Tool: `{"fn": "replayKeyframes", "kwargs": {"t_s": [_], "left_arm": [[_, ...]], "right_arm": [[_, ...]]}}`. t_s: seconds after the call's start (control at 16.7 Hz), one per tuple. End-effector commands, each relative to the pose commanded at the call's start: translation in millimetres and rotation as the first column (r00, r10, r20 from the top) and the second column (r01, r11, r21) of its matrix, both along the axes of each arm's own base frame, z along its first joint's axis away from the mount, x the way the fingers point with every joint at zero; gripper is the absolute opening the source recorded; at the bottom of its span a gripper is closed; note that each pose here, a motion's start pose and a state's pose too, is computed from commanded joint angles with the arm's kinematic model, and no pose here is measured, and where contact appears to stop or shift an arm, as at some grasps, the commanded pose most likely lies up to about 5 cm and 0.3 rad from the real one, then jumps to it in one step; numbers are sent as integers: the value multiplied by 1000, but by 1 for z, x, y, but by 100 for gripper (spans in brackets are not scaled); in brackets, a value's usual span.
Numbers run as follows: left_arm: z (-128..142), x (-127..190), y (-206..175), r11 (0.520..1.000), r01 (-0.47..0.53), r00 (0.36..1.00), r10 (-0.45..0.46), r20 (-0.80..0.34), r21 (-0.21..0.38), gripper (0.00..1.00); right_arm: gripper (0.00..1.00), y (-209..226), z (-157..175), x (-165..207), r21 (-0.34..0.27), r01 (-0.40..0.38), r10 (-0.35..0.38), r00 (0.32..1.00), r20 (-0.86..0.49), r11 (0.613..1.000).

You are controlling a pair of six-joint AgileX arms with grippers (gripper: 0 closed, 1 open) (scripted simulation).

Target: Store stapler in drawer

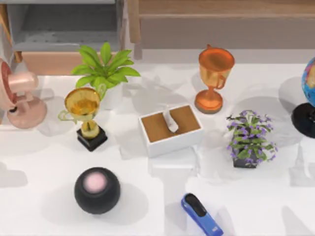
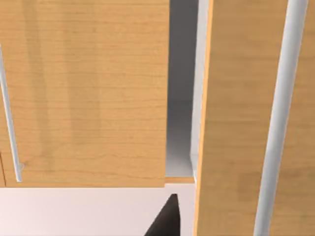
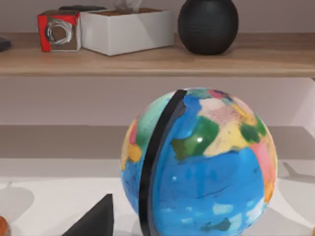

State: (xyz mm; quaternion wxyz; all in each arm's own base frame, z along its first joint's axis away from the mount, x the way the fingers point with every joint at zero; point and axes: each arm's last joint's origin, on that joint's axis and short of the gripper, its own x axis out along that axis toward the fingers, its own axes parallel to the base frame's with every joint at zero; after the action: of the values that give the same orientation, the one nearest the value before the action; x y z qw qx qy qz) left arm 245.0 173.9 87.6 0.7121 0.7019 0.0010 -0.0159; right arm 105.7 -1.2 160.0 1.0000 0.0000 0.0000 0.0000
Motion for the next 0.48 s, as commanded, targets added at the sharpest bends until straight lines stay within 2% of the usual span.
{"fn": "replayKeyframes", "kwargs": {"t_s": [0.06, 0.12, 0.48], "left_arm": [[0, 0, 0, 1000, 0, 1000, 0, 0, 0, 98], [0, 0, 0, 1000, 0, 1000, 0, 0, 0, 100], [0, 0, 0, 1000, 0, 1000, 0, 0, 0, 100]], "right_arm": [[100, 0, 0, 0, 0, 0, 0, 1000, 0, 1000], [100, 0, 0, 0, 0, 0, 0, 1000, 0, 1000], [100, 0, 0, 0, 0, 0, 0, 1000, 0, 1000]]}}
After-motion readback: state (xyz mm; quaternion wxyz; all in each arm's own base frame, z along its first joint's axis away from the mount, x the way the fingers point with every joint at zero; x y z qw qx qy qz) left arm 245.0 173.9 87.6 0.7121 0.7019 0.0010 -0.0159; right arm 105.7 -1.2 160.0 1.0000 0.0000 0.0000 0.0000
